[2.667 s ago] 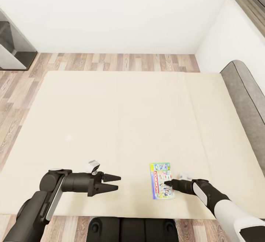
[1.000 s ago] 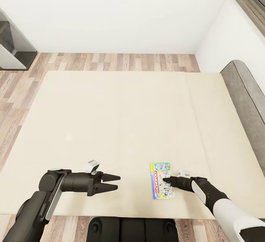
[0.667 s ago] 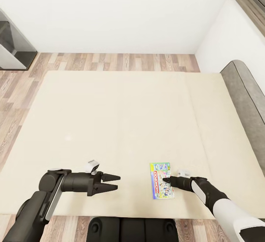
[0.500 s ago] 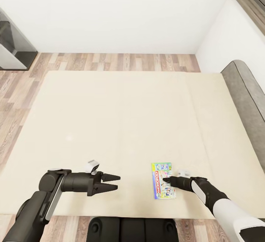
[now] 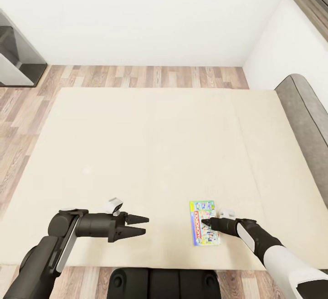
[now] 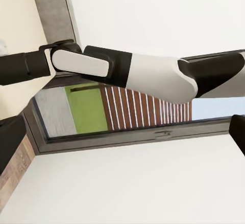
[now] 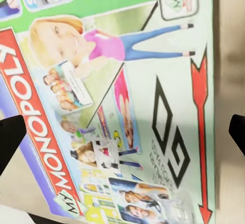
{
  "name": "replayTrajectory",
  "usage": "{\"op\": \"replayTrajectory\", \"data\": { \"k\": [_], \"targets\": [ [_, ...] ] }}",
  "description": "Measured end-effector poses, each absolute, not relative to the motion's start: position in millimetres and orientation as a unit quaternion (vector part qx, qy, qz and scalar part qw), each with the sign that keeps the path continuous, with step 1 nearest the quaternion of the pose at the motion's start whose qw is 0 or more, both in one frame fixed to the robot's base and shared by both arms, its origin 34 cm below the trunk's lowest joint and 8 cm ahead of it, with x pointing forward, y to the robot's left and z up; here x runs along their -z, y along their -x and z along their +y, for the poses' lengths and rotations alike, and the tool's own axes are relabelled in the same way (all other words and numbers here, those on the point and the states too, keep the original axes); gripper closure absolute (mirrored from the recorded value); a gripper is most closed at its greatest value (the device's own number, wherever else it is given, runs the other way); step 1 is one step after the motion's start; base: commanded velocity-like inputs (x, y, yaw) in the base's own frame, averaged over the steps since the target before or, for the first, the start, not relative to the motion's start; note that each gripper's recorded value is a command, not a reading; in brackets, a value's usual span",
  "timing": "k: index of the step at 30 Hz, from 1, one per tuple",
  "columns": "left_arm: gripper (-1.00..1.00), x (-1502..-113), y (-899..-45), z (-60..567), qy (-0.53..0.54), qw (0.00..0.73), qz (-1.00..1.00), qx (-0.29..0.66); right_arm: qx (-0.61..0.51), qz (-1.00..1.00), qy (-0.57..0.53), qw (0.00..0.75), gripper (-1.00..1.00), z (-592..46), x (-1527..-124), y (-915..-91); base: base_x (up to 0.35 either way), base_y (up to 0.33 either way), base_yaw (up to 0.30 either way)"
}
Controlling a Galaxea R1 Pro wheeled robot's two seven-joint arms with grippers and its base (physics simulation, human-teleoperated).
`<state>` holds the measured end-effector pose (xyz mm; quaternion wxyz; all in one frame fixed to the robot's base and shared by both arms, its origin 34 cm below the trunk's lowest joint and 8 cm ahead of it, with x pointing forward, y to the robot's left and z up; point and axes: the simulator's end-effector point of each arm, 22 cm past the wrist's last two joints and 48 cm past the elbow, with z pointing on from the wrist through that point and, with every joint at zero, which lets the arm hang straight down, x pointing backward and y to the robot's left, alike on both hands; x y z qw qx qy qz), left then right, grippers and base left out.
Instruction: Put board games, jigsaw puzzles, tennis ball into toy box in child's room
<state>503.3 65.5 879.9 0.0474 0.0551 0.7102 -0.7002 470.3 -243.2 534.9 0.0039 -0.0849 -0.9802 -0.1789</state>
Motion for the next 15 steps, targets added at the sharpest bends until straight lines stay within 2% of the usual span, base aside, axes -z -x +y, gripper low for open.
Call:
{"op": "replayTrajectory", "data": {
  "k": [4, 15],
  "targets": [
    [-1.0, -879.9, -503.3, 65.6, -0.055, 0.047, 0.71, 0.7, 0.179, -0.98, 0.084, 0.003, -1.0, -243.2, -534.8, -470.4, -0.064, 0.087, 0.0],
    [-1.0, -879.9, -503.3, 65.6, -0.055, 0.048, 0.71, 0.7, 0.179, -0.98, 0.084, 0.004, -1.0, -243.3, -534.8, -470.1, -0.006, 0.008, 0.0]
  ]
}}
